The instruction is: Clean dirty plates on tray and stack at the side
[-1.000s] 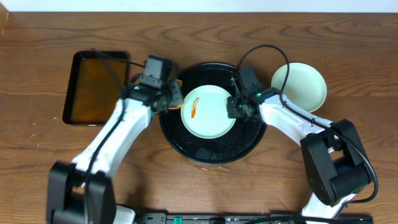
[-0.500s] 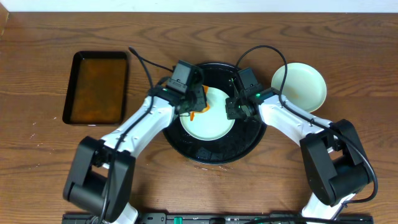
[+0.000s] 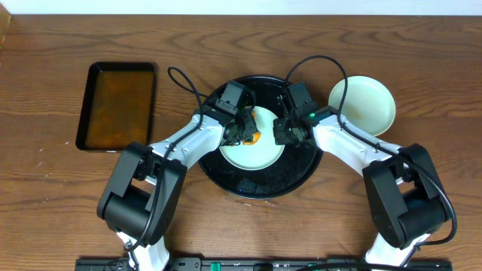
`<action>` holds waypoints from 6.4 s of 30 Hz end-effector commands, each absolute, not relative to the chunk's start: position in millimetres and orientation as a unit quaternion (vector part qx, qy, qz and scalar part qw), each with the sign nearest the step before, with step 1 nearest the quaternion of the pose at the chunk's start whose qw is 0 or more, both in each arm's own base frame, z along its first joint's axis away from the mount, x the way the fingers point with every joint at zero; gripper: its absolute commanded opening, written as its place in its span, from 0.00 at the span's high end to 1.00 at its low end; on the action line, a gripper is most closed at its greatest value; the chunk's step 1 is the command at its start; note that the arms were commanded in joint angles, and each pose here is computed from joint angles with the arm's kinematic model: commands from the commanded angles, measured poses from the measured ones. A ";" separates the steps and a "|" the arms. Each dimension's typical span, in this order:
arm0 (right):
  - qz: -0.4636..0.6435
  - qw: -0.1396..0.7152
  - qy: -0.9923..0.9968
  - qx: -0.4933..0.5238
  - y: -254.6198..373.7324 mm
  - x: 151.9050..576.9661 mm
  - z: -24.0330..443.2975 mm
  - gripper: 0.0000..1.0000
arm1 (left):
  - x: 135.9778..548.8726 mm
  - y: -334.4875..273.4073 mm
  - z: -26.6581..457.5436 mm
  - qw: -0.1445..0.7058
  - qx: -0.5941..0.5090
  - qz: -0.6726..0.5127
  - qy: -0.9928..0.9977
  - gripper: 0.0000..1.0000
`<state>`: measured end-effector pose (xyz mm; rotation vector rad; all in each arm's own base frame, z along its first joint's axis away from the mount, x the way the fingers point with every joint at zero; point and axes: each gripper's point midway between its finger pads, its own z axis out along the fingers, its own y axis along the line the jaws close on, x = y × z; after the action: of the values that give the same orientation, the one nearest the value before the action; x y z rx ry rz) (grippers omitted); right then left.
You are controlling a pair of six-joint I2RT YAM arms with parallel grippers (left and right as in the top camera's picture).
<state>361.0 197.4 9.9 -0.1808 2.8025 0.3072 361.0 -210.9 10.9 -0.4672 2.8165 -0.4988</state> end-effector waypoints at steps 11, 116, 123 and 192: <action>0.098 0.161 0.980 -0.062 197.8 363.1 9.2 0.99 | 350.8 -104.8 10.8 0.134 -0.207 0.020 0.969 0.93; -0.075 0.255 0.958 -0.109 169.7 385.5 144.9 0.99 | 333.7 -72.1 128.1 0.219 -0.186 -0.008 0.958 0.93; -0.078 0.265 0.954 -0.120 181.1 384.0 158.4 0.97 | 334.0 -75.7 123.4 0.210 -0.184 -0.014 0.960 0.93; -0.281 0.363 0.875 -0.153 194.0 393.0 233.8 0.99 | 344.3 -64.1 124.5 0.200 -0.221 -0.070 0.952 0.92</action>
<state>391.2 199.1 205.8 -0.3334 2.3462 -0.6264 342.4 -60.4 128.0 -0.6103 2.6359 -0.0861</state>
